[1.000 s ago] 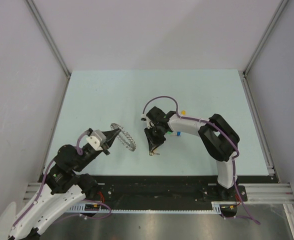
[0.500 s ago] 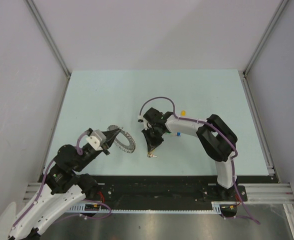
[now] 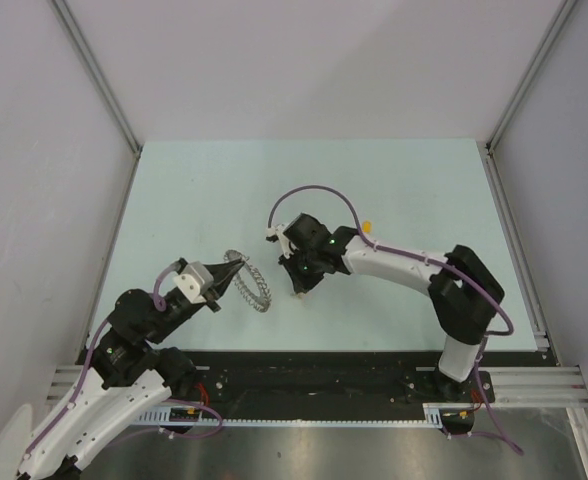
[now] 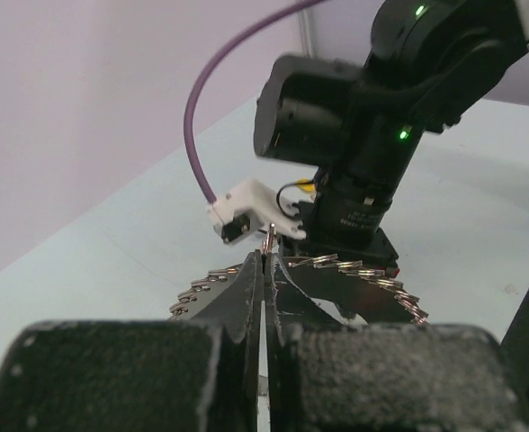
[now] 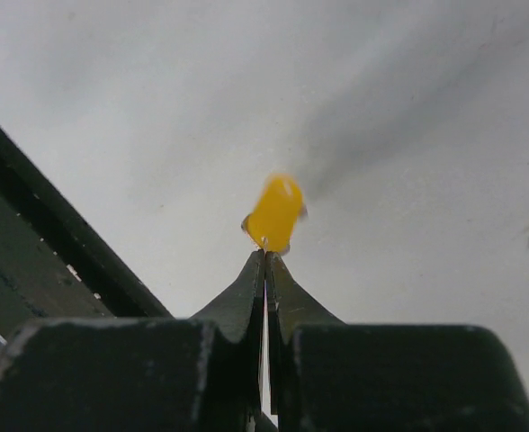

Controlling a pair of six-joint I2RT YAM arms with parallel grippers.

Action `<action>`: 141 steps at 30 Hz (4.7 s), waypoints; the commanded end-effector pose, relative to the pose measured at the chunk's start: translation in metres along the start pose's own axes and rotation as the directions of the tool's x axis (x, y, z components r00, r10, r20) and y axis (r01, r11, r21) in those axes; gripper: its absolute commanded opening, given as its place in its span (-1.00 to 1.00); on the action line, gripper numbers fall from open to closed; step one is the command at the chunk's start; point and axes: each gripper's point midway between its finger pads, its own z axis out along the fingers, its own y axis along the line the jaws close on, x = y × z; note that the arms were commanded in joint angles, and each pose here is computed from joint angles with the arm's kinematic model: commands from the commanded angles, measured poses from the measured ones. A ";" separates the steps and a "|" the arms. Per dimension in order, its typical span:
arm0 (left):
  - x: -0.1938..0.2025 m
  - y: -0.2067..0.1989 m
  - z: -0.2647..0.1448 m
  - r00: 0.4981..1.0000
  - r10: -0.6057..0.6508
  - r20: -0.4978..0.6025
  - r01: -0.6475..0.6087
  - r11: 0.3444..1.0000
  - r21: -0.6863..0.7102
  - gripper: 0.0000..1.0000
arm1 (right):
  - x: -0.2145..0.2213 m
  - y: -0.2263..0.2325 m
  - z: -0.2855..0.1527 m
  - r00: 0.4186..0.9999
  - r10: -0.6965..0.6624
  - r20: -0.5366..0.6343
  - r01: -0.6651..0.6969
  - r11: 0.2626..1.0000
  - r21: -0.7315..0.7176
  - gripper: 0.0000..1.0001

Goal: Put the keys on the keyring

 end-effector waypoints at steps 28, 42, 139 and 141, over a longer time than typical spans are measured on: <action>-0.032 -0.070 0.060 0.989 -0.127 0.072 0.072 0.852 0.519 -0.99 | -0.041 0.057 -0.229 0.290 -0.523 0.801 0.586 0.759 0.283 -1.00; -0.016 -0.076 0.058 0.993 -0.108 0.056 0.053 0.800 0.598 -0.99 | -0.038 0.070 -0.219 0.246 -0.490 0.836 0.688 0.696 0.205 -1.00; -0.014 -0.089 0.054 0.989 -0.140 0.039 0.078 0.740 0.668 -0.99 | -0.034 0.090 -0.224 0.241 -0.434 0.868 0.697 0.700 0.156 -1.00; -0.015 -0.090 0.052 0.989 -0.145 0.037 0.081 0.730 0.678 -0.99 | -0.034 0.091 -0.223 0.242 -0.432 0.869 0.700 0.698 0.152 -1.00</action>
